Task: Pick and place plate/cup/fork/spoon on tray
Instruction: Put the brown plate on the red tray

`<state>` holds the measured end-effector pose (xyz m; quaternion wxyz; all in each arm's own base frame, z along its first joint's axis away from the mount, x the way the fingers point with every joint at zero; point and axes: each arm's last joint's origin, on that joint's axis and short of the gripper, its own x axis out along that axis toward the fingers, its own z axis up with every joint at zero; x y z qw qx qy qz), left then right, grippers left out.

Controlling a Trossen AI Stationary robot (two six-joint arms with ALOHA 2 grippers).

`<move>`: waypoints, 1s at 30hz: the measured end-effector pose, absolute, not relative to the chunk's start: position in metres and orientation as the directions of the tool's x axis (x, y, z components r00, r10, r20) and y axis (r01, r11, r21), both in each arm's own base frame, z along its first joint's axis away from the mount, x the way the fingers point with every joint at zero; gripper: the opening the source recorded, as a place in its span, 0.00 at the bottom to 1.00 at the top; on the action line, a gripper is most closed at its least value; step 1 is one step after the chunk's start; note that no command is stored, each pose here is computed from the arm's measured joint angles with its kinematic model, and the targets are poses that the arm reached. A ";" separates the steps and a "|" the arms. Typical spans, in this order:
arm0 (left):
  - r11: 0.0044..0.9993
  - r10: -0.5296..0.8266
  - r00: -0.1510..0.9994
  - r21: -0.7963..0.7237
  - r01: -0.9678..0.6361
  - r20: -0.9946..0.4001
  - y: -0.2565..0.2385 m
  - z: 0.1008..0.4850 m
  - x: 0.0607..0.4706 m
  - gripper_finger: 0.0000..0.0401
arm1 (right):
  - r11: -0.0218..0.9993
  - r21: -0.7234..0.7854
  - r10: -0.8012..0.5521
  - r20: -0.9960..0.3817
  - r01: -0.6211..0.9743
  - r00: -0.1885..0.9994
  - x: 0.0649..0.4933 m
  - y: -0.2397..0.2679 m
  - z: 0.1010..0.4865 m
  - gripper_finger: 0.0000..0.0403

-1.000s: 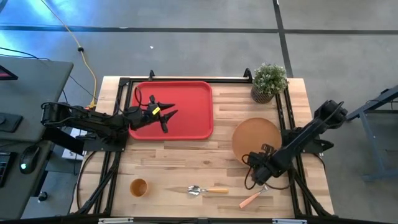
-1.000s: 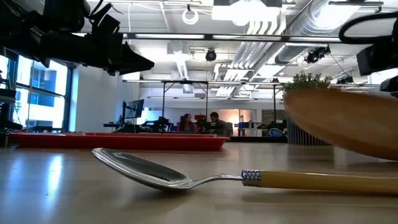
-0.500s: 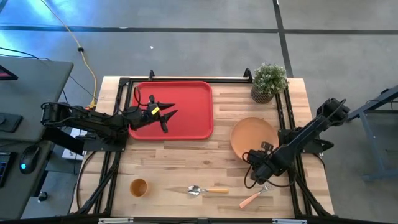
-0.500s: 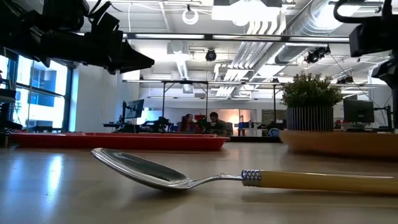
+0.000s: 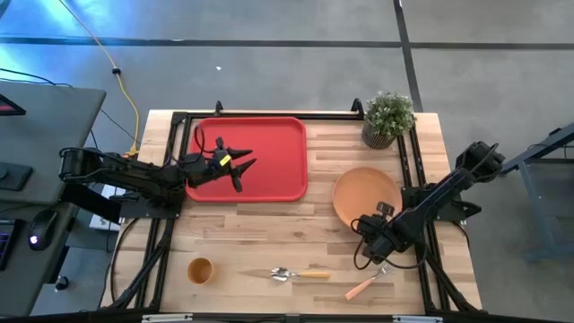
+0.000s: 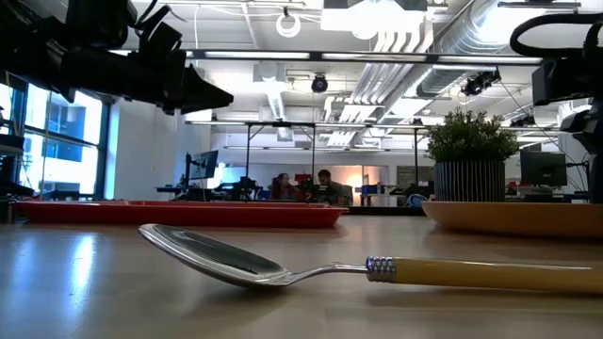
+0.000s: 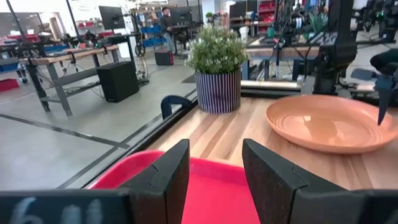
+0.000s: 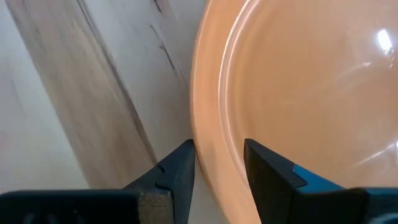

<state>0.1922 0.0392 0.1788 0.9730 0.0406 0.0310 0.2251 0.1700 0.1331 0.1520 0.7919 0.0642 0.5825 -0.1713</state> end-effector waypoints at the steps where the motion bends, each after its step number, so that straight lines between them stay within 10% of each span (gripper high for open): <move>1: 0.896 0.441 0.896 0.095 -0.435 -0.051 0.039 0.178 0.192 0.35 | 0.936 -0.105 -0.202 -0.942 0.336 0.268 0.170 0.133 0.151 0.32; 14: 0.898 0.439 0.892 0.064 -0.435 -0.103 0.039 0.173 0.192 0.35 | 0.937 -0.176 -0.274 -0.906 0.302 0.322 0.169 0.121 0.138 0.12; 24: 0.855 0.511 0.860 0.104 -0.509 0.007 0.049 0.184 0.190 0.35 | 0.988 -0.128 -0.157 -0.798 0.090 0.582 0.255 0.094 0.197 0.01; 30: 0.850 0.514 0.857 0.105 -0.516 0.042 0.050 0.189 0.188 0.35 | 0.932 -0.360 -0.289 -0.655 0.048 0.698 0.291 0.062 0.239 0.01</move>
